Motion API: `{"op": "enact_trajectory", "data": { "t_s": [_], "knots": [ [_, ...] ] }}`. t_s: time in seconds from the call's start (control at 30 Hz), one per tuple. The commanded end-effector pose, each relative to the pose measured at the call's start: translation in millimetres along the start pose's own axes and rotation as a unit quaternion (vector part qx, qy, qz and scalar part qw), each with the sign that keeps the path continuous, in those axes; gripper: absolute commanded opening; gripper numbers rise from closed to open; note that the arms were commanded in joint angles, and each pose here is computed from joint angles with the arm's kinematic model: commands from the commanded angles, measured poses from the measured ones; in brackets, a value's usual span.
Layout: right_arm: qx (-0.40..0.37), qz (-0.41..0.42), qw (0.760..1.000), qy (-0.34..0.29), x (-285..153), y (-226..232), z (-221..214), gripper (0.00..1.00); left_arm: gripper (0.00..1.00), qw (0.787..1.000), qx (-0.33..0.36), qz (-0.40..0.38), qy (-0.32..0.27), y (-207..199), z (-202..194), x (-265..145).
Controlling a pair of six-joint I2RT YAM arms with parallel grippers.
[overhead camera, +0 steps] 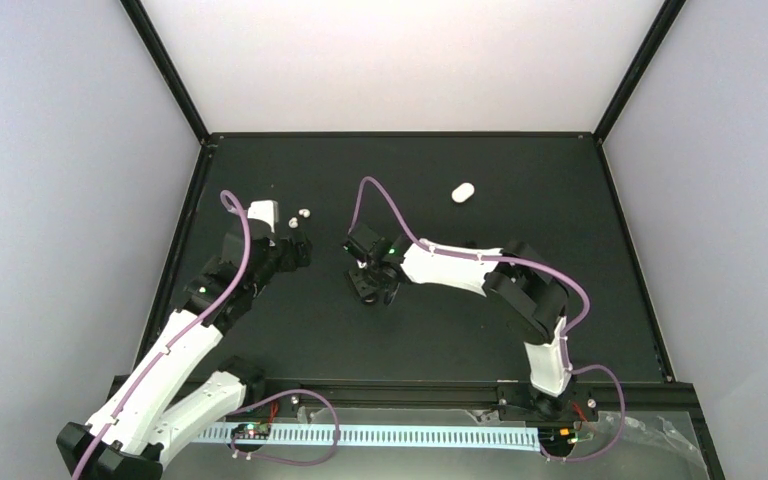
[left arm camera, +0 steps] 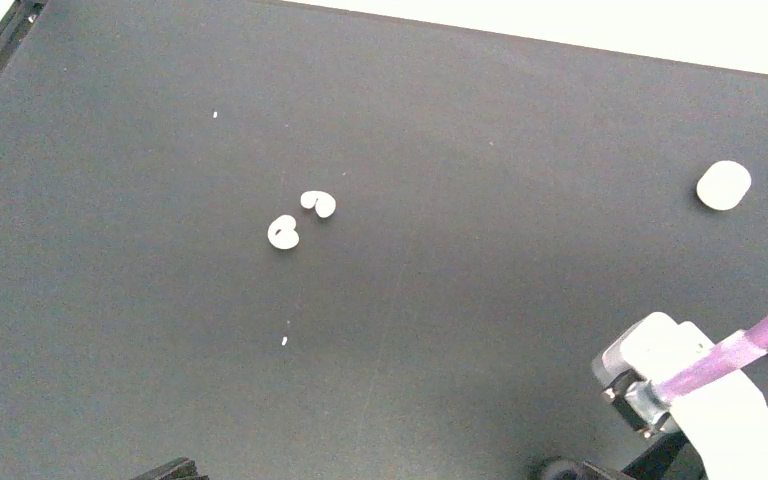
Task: Insert the wireless bluetooth earbuds into the charging case
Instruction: Pick up the charging case at the center of the board.
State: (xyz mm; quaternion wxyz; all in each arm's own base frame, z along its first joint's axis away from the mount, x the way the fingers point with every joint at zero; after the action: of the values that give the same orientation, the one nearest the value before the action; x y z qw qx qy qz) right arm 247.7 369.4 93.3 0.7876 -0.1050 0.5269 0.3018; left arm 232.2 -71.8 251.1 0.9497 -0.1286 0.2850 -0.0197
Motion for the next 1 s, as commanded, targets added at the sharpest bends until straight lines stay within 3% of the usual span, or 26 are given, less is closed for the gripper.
{"op": "enact_trajectory", "data": {
  "t_s": [0.0, 0.43, 0.77, 0.97],
  "knots": [
    [-0.016, -0.019, 1.0, 0.01, 4, 1, -1, 0.6, 0.99, 1.0, 0.008, -0.002, -0.008, -2, 4, -1],
    [-0.043, -0.044, 0.998, 0.026, 17, -2, -10, 0.54, 0.99, 1.0, 0.01, 0.0, -0.005, -2, 3, 0],
    [-0.114, -0.072, 0.99, 0.037, 9, -10, -22, 0.5, 0.99, 1.0, 0.013, -0.004, 0.0, -4, 2, 3],
    [-0.136, -0.022, 0.99, 0.032, 4, 3, -21, 0.53, 0.99, 1.0, 0.013, -0.013, 0.009, -8, 2, 7]
  ]
}}
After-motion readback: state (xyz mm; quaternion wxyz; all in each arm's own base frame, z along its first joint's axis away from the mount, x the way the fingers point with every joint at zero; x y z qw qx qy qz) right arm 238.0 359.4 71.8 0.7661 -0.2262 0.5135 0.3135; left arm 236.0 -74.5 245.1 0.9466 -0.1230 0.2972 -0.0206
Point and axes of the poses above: each gripper's point midway between its finger pads, its own x axis out along the fingers, its own y axis along the line the jaws close on, z = x × y, the point moved 5 cm from there along -x, back along the fingers, and after that the axes turned 4 degrees about -x, right-handed, at the moved point
